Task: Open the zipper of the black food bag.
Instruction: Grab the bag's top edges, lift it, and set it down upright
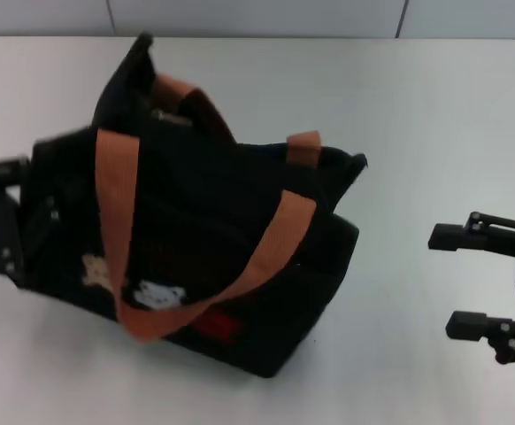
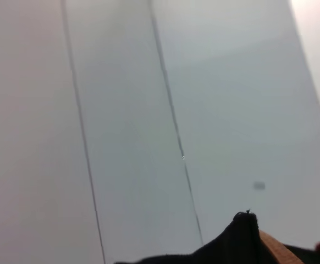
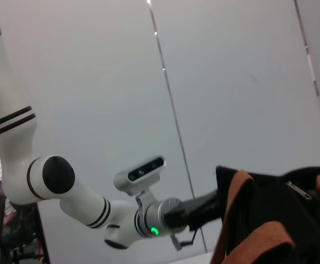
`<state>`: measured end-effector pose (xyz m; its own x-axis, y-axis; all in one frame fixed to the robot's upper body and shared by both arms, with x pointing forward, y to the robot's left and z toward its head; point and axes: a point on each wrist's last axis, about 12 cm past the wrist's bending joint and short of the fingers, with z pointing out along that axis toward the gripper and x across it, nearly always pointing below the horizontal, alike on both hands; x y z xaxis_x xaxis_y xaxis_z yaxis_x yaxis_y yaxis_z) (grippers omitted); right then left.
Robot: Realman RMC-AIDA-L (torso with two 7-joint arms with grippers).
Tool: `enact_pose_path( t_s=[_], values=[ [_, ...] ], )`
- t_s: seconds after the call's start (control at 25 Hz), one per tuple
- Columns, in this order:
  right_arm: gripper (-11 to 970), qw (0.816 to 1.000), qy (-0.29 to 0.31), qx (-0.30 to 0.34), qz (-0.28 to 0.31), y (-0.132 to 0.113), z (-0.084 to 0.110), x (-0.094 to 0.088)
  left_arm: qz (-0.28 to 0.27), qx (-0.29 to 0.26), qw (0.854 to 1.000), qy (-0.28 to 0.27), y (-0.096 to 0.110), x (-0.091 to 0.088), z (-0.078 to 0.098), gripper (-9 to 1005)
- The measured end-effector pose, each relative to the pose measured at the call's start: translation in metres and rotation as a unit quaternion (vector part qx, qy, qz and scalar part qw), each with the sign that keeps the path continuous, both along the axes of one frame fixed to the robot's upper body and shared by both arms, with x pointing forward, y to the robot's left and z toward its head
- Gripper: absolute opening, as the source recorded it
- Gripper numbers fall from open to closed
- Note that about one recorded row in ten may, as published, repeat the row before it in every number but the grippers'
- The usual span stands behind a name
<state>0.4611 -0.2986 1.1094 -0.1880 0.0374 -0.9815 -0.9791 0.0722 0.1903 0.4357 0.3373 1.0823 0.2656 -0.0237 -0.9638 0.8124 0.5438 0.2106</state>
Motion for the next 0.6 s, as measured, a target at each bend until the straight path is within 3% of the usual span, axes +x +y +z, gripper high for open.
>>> enact_pose_path(
  t_s=[0.2,0.36,0.6],
  values=[
    [837,1.000,-0.001,0.007,-0.017,-0.005,0.001,-0.001,-0.033,0.031,0.997,-0.061,0.003,0.027,0.042,143],
    [837,0.998,0.007,0.022,-0.057,-0.007,-0.004,0.002,-0.084,0.070,0.986,-0.122,-0.009,0.040,0.077,143],
    [838,0.998,0.036,0.003,-0.053,0.006,-0.016,0.010,-0.156,0.124,0.963,-0.184,-0.040,0.049,0.100,143]
  ],
)
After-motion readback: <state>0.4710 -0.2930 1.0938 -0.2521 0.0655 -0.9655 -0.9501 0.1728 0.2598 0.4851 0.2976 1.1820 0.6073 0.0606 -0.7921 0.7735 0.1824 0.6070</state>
